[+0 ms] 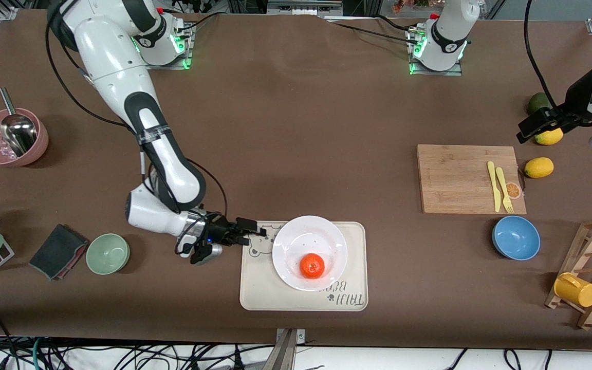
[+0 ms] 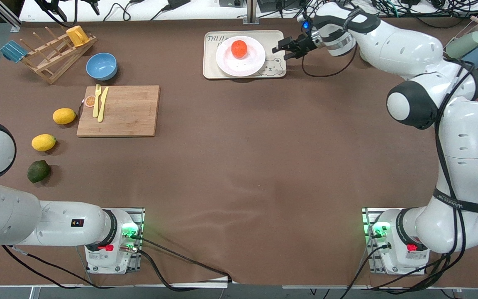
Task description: Place orange and plate with both arms
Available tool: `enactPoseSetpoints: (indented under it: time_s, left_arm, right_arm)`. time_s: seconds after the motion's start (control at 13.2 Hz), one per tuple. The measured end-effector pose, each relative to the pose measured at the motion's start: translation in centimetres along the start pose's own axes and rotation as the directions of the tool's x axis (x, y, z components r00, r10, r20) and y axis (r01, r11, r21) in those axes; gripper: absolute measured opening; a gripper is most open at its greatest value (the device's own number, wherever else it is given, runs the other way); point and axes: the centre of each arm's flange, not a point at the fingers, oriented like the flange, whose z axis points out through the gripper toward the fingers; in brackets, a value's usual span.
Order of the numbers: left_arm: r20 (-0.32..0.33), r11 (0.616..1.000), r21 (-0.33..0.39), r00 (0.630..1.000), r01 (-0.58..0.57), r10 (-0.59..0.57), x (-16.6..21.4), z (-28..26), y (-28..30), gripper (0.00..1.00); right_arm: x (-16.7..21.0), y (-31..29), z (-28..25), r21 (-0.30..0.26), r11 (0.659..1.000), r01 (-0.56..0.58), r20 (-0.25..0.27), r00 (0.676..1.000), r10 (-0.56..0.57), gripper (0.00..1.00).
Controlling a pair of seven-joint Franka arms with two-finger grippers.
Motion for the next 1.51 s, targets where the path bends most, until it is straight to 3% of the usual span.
enactPoseSetpoints:
  time_s: [0.23, 0.45, 0.68, 0.98, 1.13, 1.36, 1.51]
  left_arm:
    - [0.000, 1.000, 0.000, 1.000, 0.000, 0.000, 0.0, 0.0, 0.0, 1.00]
    - [0.000, 1.000, 0.000, 1.000, 0.000, 0.000, 0.0, 0.0, 0.0, 1.00]
    - [0.000, 1.000, 0.000, 1.000, 0.000, 0.000, 0.0, 0.0, 0.0, 1.00]
    - [0.000, 1.000, 0.000, 1.000, 0.000, 0.000, 0.0, 0.0, 0.0, 1.00]
    - [0.000, 1.000, 0.000, 1.000, 0.000, 0.000, 0.0, 0.0, 0.0, 1.00]
    - [0.000, 1.000, 0.000, 1.000, 0.000, 0.000, 0.0, 0.0, 0.0, 1.00]
    - [0.000, 1.000, 0.000, 1.000, 0.000, 0.000, 0.0, 0.0, 0.0, 1.00]
  right_arm:
    - [-0.8, 0.6, -3.5, -0.077, 0.996, 0.053, 0.148, 0.988, -0.041, 1.00]
    - [-1.3, -0.6, -6.8, -0.218, 0.974, 0.055, 0.299, 0.954, 0.013, 1.00]
    - [-1.8, -3.7, -9.8, -0.405, 0.914, 0.016, 0.365, 0.920, 0.146, 1.00]
    - [-2.8, -6.7, -14.3, -0.551, 0.831, 0.084, 0.443, 0.873, 0.205, 1.00]
    - [-3.4, -7.4, -16.7, -0.620, 0.778, 0.104, 0.461, 0.851, 0.254, 1.00]
    - [-3.8, -9.0, -20.3, -0.706, 0.707, 0.045, 0.403, 0.847, 0.348, 1.00]
    - [-4.0, -10.8, -22.6, -0.735, 0.678, 0.023, 0.367, 0.854, 0.370, 1.00]
